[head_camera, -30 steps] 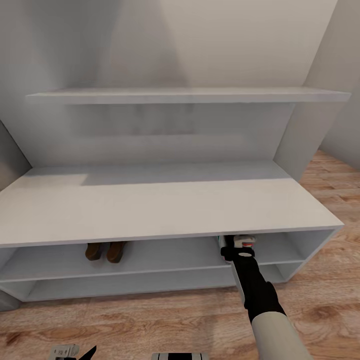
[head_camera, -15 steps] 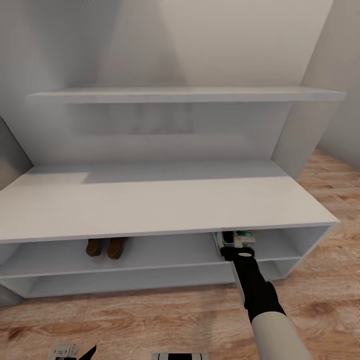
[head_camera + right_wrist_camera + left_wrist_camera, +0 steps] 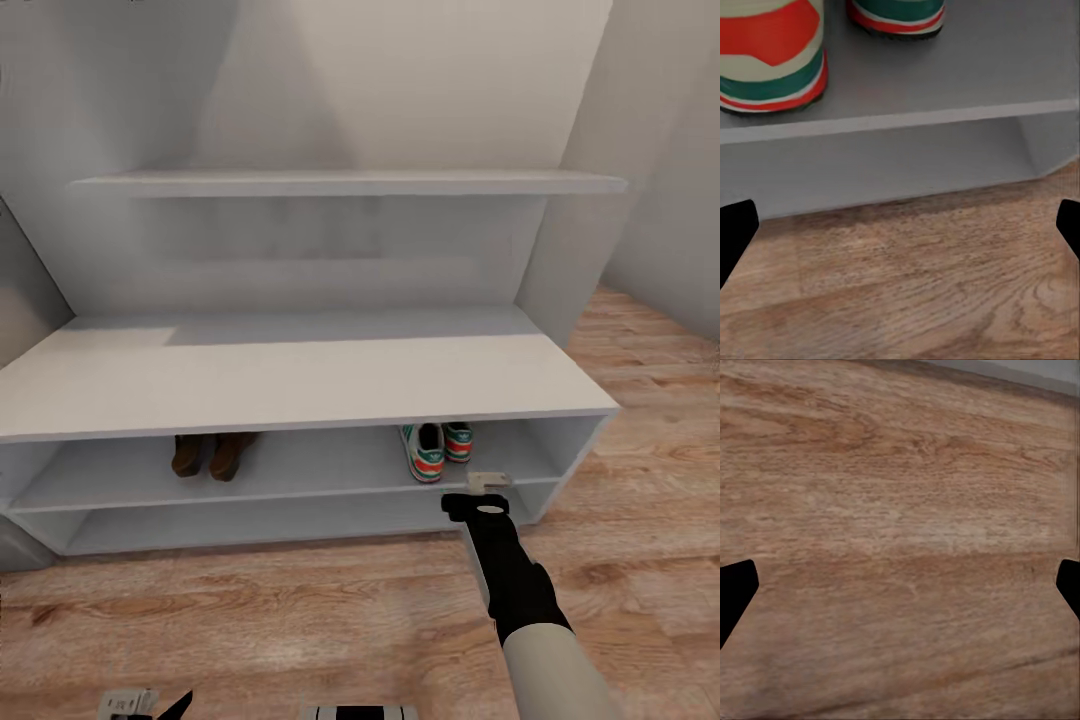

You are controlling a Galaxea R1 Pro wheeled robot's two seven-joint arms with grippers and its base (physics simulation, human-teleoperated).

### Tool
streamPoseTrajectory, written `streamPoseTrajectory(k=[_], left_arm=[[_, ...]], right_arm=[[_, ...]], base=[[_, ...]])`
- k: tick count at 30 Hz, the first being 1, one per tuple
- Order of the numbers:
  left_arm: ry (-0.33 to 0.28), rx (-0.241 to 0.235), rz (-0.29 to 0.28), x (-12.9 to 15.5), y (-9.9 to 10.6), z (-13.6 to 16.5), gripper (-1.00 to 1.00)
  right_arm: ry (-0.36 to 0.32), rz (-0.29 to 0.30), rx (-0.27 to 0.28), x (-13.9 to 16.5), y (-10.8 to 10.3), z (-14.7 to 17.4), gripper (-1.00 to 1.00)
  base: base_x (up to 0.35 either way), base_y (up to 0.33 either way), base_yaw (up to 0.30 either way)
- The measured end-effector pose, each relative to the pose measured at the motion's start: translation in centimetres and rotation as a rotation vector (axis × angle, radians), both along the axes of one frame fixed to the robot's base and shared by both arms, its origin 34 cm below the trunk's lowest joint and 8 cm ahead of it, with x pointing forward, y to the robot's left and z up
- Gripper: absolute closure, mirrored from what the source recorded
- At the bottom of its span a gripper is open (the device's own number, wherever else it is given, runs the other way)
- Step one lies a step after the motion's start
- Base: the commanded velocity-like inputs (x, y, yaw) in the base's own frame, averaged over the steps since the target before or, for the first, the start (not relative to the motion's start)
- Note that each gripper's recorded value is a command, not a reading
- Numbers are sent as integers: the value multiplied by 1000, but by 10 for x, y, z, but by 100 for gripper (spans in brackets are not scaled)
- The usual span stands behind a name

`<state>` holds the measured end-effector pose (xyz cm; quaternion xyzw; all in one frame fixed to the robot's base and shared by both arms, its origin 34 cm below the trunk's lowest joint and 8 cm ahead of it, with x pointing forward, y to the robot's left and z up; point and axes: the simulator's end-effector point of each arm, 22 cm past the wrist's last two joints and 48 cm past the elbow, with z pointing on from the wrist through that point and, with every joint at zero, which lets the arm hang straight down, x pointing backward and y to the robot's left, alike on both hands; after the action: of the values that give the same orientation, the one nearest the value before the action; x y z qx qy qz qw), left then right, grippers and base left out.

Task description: Pick up the two gym shoes and the two sandals from the corridor floor and place them onto the hallstand (shoe rack) in the corridor, making sure they are on the rack and not on the floor. Arrange them so the two gym shoes are next to each other and the two sandals are next to each other.

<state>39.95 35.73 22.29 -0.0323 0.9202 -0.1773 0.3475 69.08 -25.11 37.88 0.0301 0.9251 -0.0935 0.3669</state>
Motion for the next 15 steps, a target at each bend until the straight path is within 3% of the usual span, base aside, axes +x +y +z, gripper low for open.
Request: streamPoseTrajectory(k=[11, 15], left_arm=[[-2, 0, 4, 0, 1, 0, -100], [-3, 1, 8, 1, 1, 0, -100]], right_arm=[[10, 4, 1, -2, 1, -4, -100], [59, 18, 8, -16, 8, -26, -100]], base=[[-288, -144, 0], [-311, -35, 0]])
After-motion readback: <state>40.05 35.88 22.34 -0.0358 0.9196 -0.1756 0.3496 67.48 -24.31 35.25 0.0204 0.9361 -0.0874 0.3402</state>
